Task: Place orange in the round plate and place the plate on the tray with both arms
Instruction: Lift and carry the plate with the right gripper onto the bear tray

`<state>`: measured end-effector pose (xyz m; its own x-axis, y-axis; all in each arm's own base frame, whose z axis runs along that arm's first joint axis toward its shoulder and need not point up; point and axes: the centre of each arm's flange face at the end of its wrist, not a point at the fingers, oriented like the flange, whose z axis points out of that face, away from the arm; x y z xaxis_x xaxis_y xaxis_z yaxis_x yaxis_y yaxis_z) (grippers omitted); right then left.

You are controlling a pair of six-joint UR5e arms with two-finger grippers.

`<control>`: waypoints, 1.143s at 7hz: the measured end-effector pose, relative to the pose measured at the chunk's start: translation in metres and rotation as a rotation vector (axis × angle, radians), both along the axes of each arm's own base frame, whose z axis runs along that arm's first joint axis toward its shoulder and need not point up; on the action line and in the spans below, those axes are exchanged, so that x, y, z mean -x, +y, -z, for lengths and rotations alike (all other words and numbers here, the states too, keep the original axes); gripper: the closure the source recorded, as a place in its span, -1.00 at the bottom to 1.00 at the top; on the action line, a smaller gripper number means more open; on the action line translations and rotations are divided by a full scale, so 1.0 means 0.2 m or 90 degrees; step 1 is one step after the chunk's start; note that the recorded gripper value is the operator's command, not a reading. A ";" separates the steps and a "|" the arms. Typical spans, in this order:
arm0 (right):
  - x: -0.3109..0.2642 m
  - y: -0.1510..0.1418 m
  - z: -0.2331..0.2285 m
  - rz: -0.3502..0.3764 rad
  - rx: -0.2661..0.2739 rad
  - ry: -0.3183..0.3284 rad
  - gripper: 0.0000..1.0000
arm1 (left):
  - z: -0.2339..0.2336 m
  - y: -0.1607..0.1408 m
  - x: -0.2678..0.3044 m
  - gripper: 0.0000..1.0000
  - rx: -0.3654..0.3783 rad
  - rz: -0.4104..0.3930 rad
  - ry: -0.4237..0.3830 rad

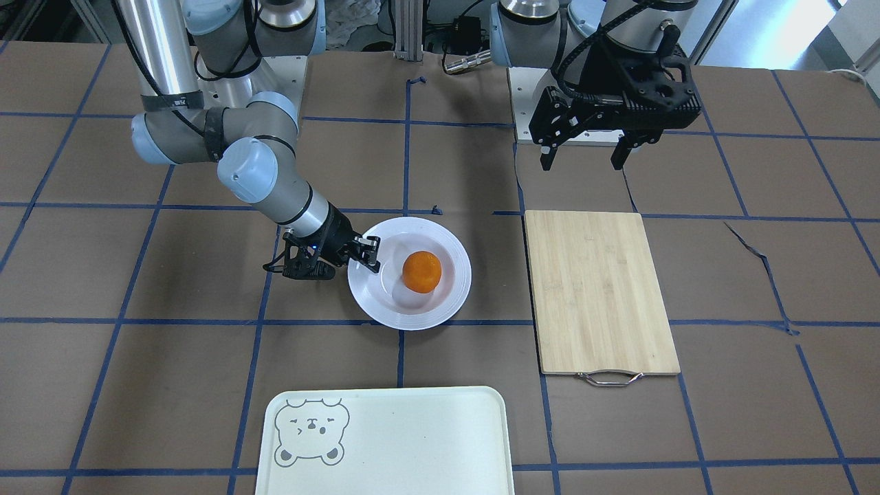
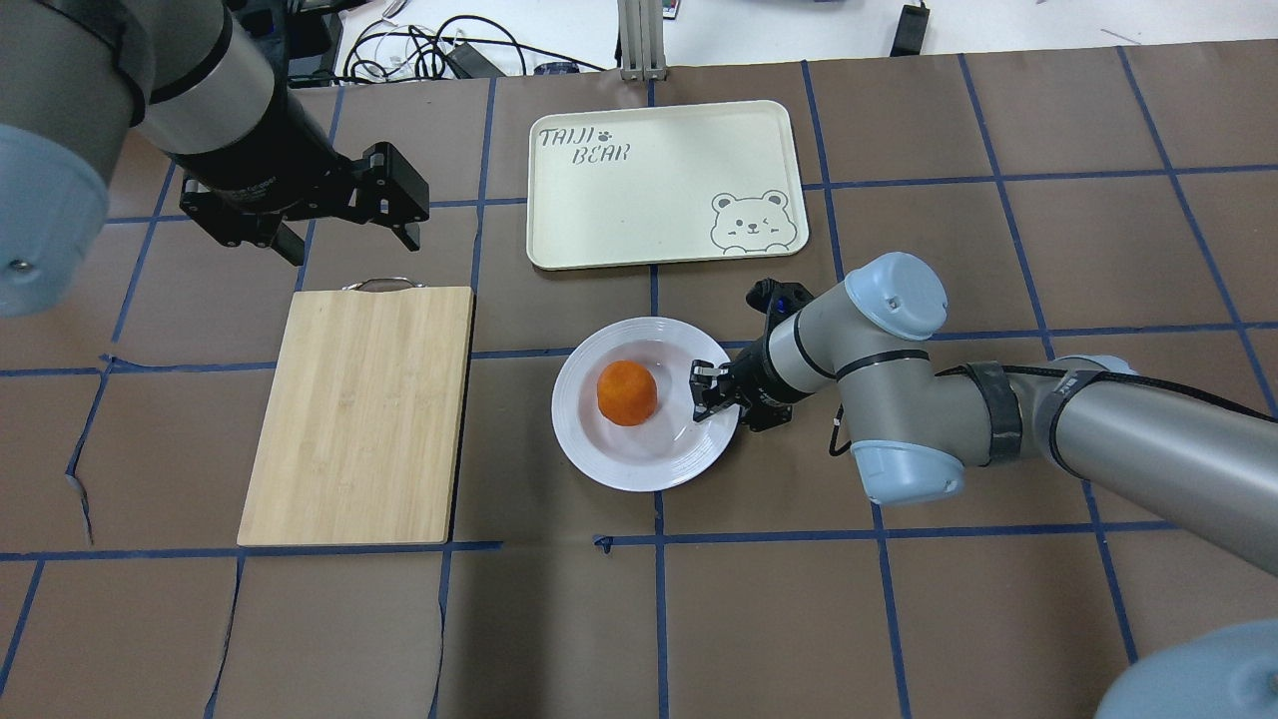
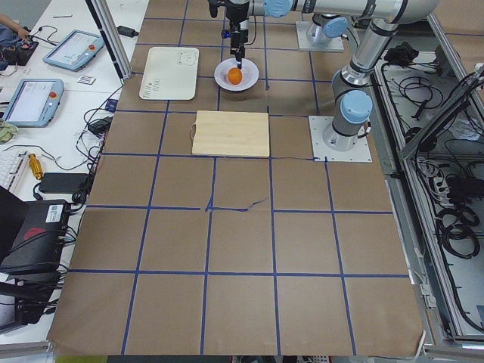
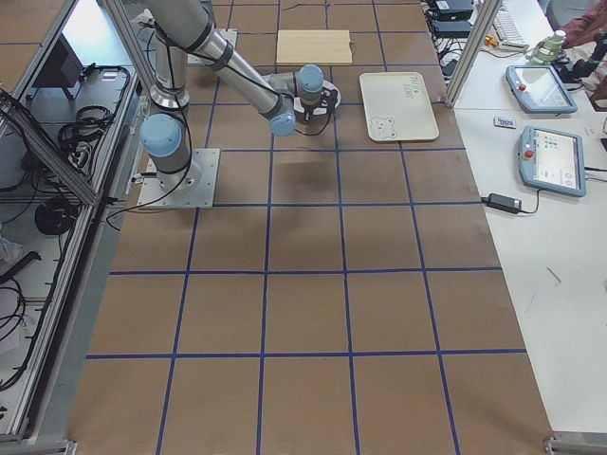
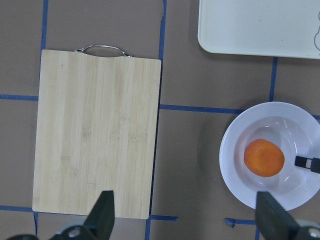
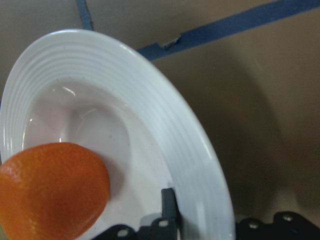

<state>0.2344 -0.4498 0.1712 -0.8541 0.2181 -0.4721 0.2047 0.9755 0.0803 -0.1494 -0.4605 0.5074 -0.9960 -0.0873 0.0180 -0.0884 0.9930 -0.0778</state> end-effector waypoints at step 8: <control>0.22 -0.85 -0.39 0.132 0.105 -0.020 0.89 | 0.00 0.00 -0.01 -1.00 -0.005 -0.001 0.001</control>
